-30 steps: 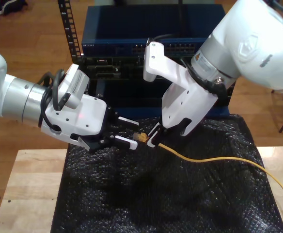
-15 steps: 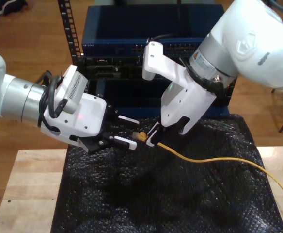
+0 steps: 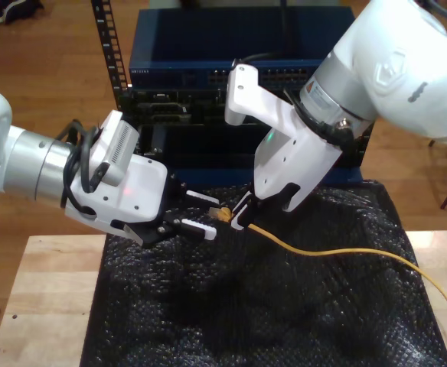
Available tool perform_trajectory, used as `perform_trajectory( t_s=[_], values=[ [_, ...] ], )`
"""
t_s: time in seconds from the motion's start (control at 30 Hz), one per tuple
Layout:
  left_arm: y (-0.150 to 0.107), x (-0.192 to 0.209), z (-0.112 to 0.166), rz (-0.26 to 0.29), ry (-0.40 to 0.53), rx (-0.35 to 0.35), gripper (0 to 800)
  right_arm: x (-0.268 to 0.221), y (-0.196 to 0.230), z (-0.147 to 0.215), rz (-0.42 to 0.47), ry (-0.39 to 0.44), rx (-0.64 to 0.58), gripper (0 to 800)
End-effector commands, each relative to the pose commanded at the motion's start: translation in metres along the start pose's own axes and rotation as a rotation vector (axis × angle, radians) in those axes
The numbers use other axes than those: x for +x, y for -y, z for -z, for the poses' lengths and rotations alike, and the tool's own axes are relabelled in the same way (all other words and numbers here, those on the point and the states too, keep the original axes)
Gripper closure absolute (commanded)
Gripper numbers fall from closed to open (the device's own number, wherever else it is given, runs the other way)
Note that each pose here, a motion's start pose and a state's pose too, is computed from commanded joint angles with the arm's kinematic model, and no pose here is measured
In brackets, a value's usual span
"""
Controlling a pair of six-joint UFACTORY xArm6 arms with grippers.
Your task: Grab the cable and plug it in
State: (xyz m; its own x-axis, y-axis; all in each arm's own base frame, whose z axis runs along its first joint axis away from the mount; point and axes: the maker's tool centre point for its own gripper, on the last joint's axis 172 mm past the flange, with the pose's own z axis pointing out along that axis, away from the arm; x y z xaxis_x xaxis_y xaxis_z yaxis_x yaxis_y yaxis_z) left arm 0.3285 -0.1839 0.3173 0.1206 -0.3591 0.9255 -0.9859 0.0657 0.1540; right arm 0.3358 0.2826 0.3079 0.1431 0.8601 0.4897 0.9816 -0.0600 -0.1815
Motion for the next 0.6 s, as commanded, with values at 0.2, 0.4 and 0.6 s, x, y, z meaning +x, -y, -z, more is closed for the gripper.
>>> perform_trajectory(
  t_s=[0.2,0.4,0.6],
  values=[
    [0.0006,-0.0003,0.0006,0.004,0.0,0.003,486,0.0,0.0,0.0,0.0,0.0,0.0,793],
    [0.001,-0.0005,0.0007,0.005,0.001,0.004,586,0.0,0.0,0.0,0.0,0.0,0.0,794],
    [0.0039,-0.002,0.0014,0.006,0.004,0.015,586,0.0031,0.0019,-0.0008,-0.005,-0.013,0.009,794]
  ],
)
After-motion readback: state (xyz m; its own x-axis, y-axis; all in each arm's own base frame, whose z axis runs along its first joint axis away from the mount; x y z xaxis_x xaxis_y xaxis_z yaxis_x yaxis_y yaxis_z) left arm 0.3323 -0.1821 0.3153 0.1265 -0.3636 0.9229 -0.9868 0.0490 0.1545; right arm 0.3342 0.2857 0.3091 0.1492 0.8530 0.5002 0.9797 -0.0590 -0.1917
